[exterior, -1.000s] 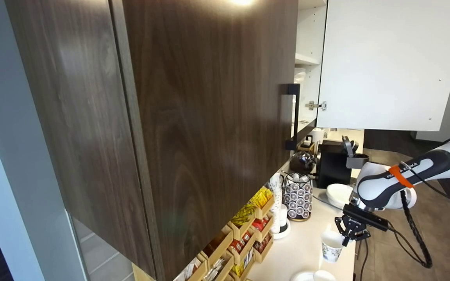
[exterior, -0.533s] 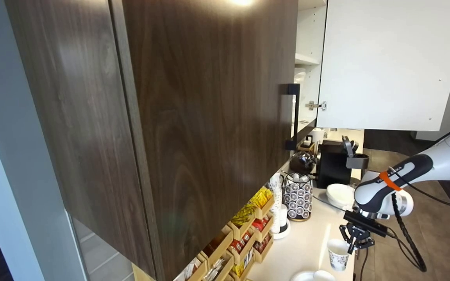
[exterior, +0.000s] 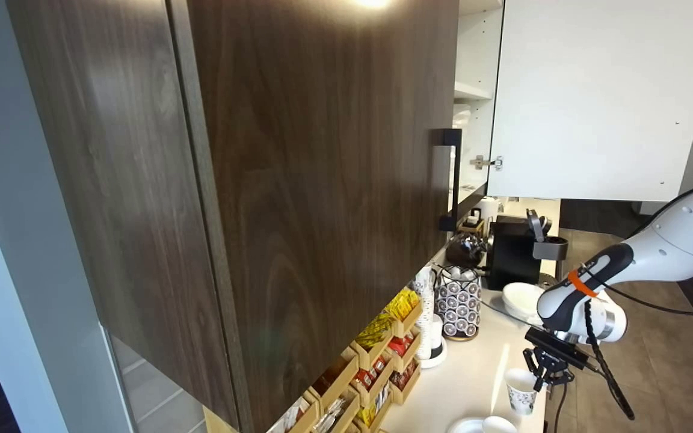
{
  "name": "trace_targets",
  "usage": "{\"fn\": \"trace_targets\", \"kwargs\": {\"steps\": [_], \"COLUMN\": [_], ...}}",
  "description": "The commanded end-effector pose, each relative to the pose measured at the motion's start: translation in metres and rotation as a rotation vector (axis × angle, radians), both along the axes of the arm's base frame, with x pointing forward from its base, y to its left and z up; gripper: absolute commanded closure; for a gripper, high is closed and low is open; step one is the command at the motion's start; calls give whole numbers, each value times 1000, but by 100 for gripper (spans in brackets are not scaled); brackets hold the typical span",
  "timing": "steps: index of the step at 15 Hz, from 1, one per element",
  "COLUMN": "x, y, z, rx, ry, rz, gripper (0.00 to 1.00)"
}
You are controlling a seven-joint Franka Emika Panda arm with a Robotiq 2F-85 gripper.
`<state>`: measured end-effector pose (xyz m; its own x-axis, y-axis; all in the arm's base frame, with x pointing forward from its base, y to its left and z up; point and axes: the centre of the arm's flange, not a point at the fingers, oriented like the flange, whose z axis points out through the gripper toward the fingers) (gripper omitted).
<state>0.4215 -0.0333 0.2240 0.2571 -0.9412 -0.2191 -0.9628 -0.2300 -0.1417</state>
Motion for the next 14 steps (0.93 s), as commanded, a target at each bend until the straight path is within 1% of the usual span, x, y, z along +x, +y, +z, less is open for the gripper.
{"fn": "trace_targets", "kwargs": {"steps": [1, 3, 4, 5, 7, 8, 10, 11, 12, 14], "x": [13, 18, 21, 23, 25, 25, 19, 16, 14, 7], "y": [-19, -26, -28, -28, -27, -26, -23, -21, -20, -10], "z": [-15, -17, -18, -18, -15, -14, -8, -6, -5, -1], "rx": [12, 25, 26, 28, 22, 22, 14, -10, -42, -90], "ry": [-25, -37, -35, -43, -56, -62, -82, -81, -89, -141], "rz": [-70, -103, -121, -118, -115, -113, -94, -67, -34, 77], "gripper": [99, 99, 72, 72, 58, 49, 36, 27, 20, 5]}}
